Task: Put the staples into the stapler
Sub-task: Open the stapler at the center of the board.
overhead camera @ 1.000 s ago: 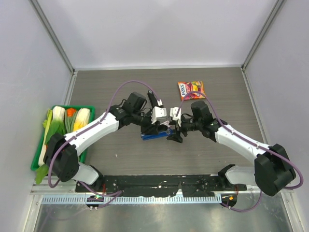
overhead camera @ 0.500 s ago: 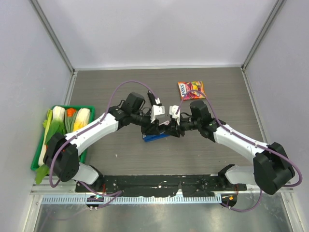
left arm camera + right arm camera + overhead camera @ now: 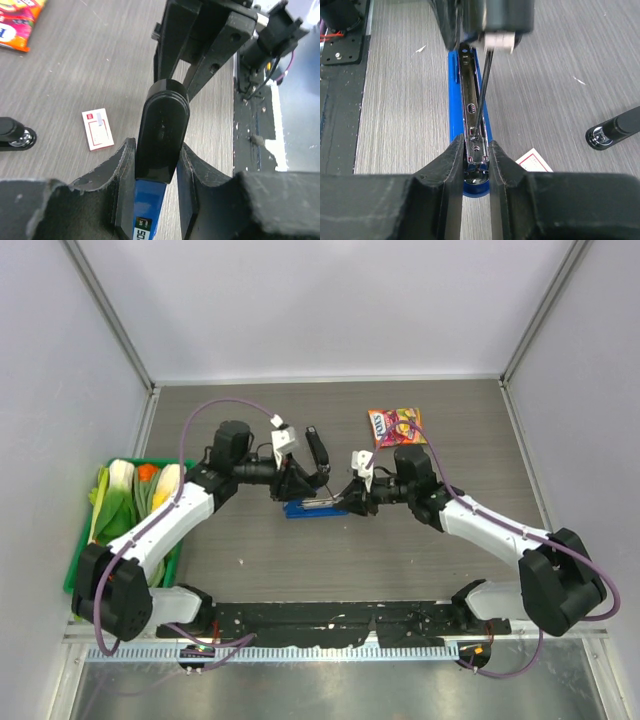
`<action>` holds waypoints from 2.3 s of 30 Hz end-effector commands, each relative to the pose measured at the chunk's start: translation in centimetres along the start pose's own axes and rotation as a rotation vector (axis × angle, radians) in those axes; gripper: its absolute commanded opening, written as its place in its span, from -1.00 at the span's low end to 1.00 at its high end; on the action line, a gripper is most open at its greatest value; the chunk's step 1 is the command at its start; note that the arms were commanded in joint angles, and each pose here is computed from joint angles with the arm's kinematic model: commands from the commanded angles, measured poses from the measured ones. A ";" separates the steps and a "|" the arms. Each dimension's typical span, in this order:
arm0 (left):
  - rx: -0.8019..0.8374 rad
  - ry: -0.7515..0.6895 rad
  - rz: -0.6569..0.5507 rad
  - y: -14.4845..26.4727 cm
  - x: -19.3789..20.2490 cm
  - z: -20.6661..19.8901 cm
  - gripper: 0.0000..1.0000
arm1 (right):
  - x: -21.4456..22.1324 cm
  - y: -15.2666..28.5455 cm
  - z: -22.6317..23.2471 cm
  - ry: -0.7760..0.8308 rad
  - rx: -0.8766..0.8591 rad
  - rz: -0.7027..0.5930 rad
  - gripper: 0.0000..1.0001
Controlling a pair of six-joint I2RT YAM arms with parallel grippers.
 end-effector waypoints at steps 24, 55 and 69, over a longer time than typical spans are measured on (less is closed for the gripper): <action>-0.777 0.229 -0.705 16.5 -5.5 6.8 -1.00 | -4.4 0.1 0.1 -0.163 0.105 -0.262 -0.98; -0.541 0.295 -0.653 12.7 -3.0 5.6 -0.99 | -3.7 -6.1 1.5 -0.195 -0.052 -0.081 0.15; -0.586 0.365 -0.582 9.7 -1.8 6.1 -1.00 | -6.8 -9.3 -1.2 -0.340 0.064 -0.198 0.22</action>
Point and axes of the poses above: each gripper's point midway between its finger pads, its own y axis back along the fingers, its own z axis along the line the jaws close on, x = y × z, the point moved 7 cm from there along y, back along the fingers, and after that the axes turned 11 degrees about -y, right-handed, at the moved point
